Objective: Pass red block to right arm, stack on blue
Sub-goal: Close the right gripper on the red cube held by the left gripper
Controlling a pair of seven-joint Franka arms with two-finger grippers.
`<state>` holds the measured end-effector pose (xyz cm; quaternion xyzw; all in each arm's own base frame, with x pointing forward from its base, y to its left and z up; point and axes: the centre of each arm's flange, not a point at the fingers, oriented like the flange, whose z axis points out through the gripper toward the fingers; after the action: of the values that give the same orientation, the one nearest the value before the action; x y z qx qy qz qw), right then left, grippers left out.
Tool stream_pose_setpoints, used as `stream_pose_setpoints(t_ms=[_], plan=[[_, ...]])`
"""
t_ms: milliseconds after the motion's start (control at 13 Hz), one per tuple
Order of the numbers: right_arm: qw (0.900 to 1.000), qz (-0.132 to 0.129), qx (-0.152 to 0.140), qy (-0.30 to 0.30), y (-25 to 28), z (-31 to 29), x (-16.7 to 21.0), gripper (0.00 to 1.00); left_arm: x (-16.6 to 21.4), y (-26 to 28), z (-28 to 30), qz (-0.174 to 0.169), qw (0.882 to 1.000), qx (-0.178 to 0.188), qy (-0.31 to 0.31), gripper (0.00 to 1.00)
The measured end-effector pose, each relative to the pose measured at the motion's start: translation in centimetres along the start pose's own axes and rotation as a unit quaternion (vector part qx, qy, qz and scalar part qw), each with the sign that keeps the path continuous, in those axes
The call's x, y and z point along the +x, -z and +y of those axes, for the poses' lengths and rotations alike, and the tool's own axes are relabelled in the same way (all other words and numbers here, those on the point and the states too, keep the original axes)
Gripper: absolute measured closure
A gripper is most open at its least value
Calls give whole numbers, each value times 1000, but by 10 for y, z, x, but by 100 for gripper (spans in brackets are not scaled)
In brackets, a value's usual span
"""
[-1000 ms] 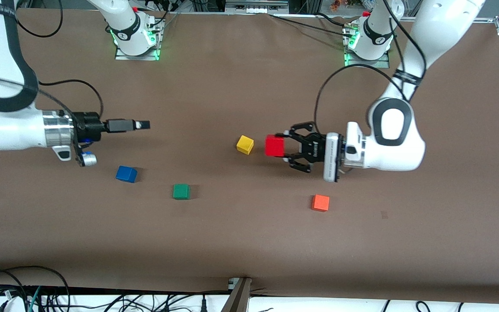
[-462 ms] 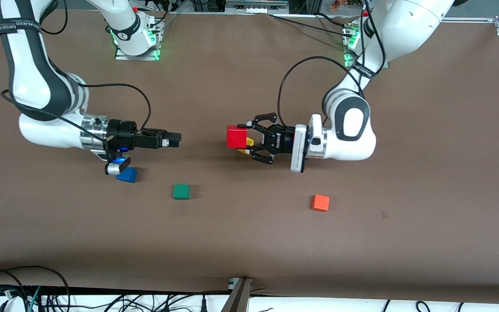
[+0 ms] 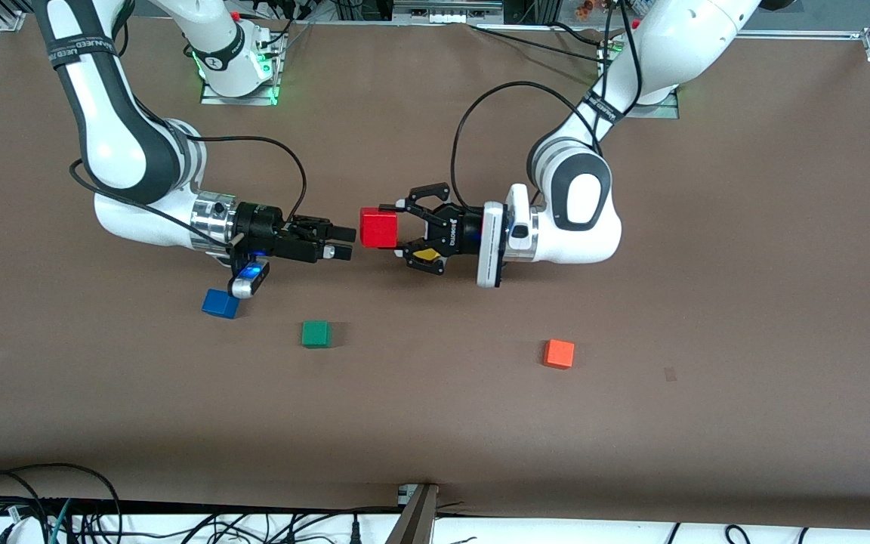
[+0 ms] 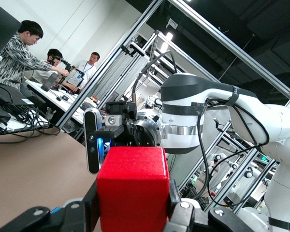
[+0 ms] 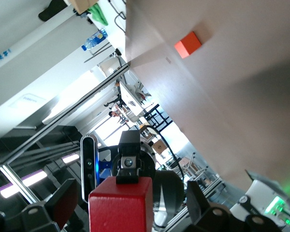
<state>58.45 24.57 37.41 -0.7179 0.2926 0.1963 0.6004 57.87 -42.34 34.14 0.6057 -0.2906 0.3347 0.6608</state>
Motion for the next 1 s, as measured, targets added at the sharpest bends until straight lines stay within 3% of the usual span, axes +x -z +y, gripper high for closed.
stream_pose_setpoints(t_ms=[385, 1000], plan=[[1000, -6, -1, -12, -5, -7, -10, 0, -4, 0, -4, 1, 1000, 2, 1, 44], [997, -13, -68, 20, -29, -22, -32, 1, -4, 0, -4, 1, 1000, 2, -6, 44]])
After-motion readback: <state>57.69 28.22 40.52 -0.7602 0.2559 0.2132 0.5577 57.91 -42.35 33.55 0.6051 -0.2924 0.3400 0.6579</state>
